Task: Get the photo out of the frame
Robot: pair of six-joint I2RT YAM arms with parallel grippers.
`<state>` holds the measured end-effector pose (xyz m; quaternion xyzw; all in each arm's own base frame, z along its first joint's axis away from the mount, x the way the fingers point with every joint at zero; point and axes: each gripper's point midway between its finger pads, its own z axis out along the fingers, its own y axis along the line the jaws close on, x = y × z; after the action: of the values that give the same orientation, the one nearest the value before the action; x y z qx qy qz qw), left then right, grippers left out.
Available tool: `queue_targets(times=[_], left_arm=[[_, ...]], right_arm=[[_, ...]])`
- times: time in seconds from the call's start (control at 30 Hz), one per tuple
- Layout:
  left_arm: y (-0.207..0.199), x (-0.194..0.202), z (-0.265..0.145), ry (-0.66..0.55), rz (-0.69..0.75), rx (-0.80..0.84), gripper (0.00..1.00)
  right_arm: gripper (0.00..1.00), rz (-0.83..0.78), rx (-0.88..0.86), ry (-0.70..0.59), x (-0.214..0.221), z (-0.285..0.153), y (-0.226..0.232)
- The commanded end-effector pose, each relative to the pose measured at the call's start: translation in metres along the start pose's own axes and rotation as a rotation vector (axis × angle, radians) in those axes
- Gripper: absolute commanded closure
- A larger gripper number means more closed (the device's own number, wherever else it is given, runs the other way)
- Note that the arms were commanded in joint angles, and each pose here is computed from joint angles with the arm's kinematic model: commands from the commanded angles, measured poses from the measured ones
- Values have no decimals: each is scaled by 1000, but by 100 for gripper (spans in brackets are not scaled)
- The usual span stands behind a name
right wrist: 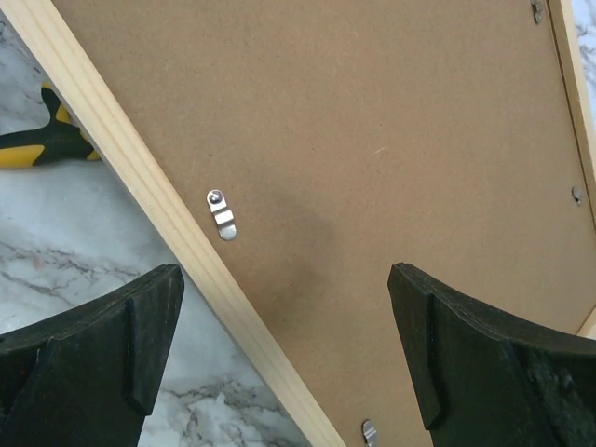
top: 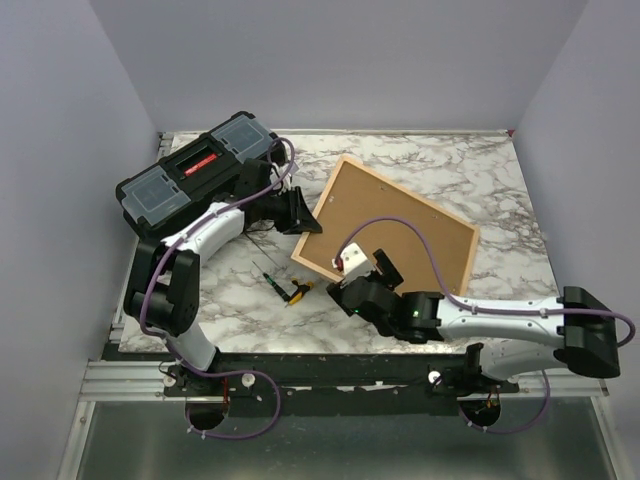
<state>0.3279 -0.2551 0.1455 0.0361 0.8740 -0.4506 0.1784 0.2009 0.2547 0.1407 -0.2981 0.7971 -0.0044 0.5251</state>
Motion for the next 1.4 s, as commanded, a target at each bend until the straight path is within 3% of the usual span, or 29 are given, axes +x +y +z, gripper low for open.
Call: queue_targets(times=[0.0, 0.2, 0.33, 0.47, 0.9, 1.13, 1.37], left_arm=[[-9, -18, -17, -35, -111, 5, 100], [-22, -19, -24, -32, -228, 74, 100], [-23, -23, -31, -37, -220, 22, 100], [-25, -23, -36, -9, -199, -2, 100], [-26, -32, -41, -11, -229, -69, 100], [-30, -45, -46, -42, -240, -87, 100], [-33, -58, -52, -51, -210, -115, 100]], right_arm=[[0, -37, 86, -49, -23, 16, 3], [0, -100, 151, -15, -20, 37, 15], [3, -202, 328, 6, -13, 42, -6], [5, -318, 390, -6, -8, 44, -19], [25, -398, 490, -41, -25, 51, -30], [20, -442, 523, -11, -18, 48, -41], [21, -455, 519, -2, -20, 50, -49]])
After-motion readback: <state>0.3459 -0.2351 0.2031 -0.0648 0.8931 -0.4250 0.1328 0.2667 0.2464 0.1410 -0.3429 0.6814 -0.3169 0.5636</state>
